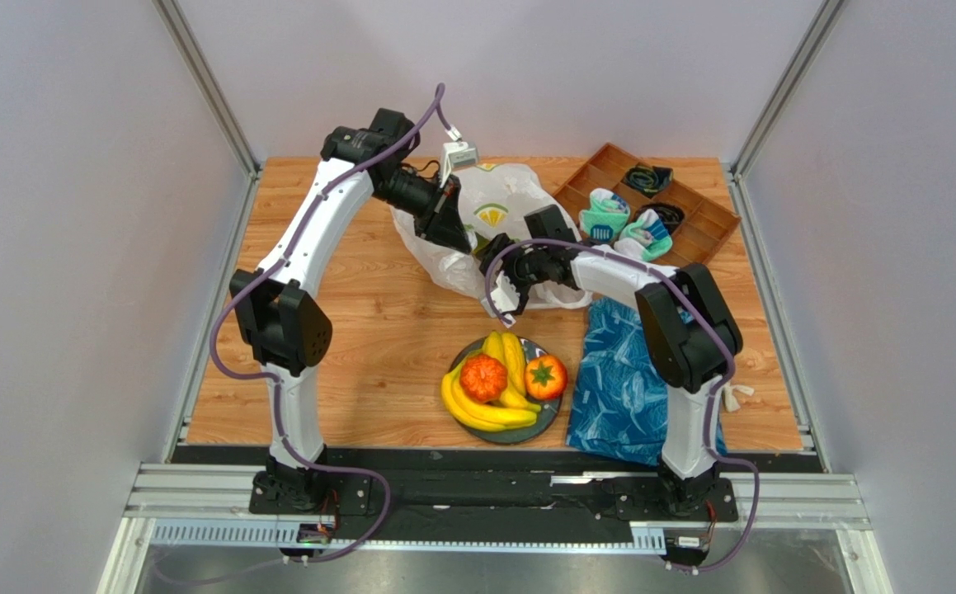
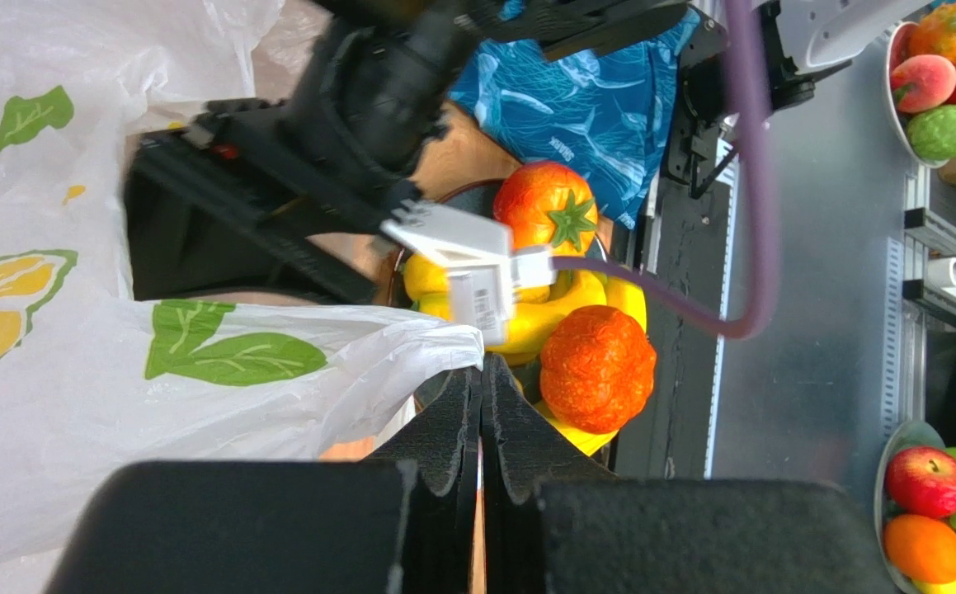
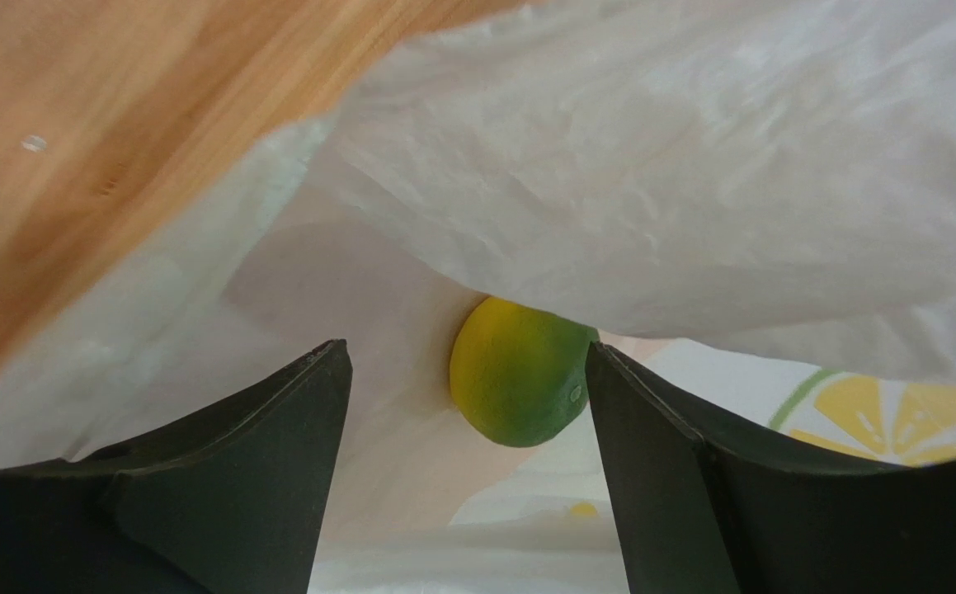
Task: Take the fake fruits out of the plastic bag
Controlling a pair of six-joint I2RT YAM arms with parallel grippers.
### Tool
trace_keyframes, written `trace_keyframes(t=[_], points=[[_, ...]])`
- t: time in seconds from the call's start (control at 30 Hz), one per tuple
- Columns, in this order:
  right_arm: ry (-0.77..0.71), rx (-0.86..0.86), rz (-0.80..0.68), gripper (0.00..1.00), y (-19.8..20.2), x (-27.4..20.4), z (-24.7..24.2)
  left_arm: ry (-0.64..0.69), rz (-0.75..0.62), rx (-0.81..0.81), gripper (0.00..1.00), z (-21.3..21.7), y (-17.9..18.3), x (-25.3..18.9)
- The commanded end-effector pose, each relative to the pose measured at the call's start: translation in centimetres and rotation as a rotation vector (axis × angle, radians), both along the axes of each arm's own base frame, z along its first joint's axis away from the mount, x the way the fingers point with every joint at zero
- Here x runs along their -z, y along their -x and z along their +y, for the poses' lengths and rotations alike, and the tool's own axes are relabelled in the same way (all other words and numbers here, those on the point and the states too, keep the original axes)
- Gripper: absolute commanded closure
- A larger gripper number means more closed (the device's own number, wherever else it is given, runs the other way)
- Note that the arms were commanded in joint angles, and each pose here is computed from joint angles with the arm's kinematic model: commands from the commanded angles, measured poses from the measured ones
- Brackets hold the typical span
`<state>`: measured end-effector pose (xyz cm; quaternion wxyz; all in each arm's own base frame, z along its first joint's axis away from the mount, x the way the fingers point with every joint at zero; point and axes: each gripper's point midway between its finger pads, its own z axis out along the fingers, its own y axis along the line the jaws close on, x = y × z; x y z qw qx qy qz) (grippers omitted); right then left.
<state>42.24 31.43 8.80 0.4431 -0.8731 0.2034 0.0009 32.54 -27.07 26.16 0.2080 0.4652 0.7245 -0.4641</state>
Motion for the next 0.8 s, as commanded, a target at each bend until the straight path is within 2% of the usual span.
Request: trace_keyframes(t=[0.0, 0.13, 0.27, 0.47, 0.57, 0.63, 0.67, 0.7, 0.77], points=[[0.078, -0.195, -0.374, 0.24, -3.9, -2.5, 2.3, 0.013, 0.117, 0.044, 1.00, 0.6, 4.5, -2.1], [0.088, -0.124, -0.363, 0.22, -6.7, -1.5, 2.8, 0.012, 0.114, 0.069, 1.00, 0.3, 5.1, -2.1], [0.078, -0.074, -0.416, 0.20, -9.5, -1.9, 3.4, 0.006, 0.126, 0.092, 1.00, 0.0, 5.9, -1.9], [0.177, -0.076, -0.434, 0.19, -11.8, 0.6, 3.4, 0.000, 0.130, 0.100, 1.00, 0.1, 6.3, -1.8], [0.186, -0.074, -0.434, 0.29, -12.6, 1.5, 3.9, -0.007, 0.124, 0.097, 1.00, 0.2, 6.3, -1.7], [0.157, -0.076, -0.425, 0.42, -12.3, 0.8, 4.2, -0.012, 0.123, 0.093, 1.00, 0.2, 6.2, -1.6], [0.145, -0.065, -0.401, 0.56, -11.9, 0.5, 4.3, -0.017, 0.123, 0.092, 1.00, 0.2, 6.1, -1.4], [0.124, -0.061, -0.405, 0.64, -11.5, -1.0, 4.2, -0.019, 0.122, 0.092, 1.00, 0.2, 6.1, -1.3], [0.115, -0.041, -0.367, 0.75, -10.4, -0.8, 3.4, -0.023, 0.122, 0.083, 1.00, 0.1, 5.6, -1.1]])
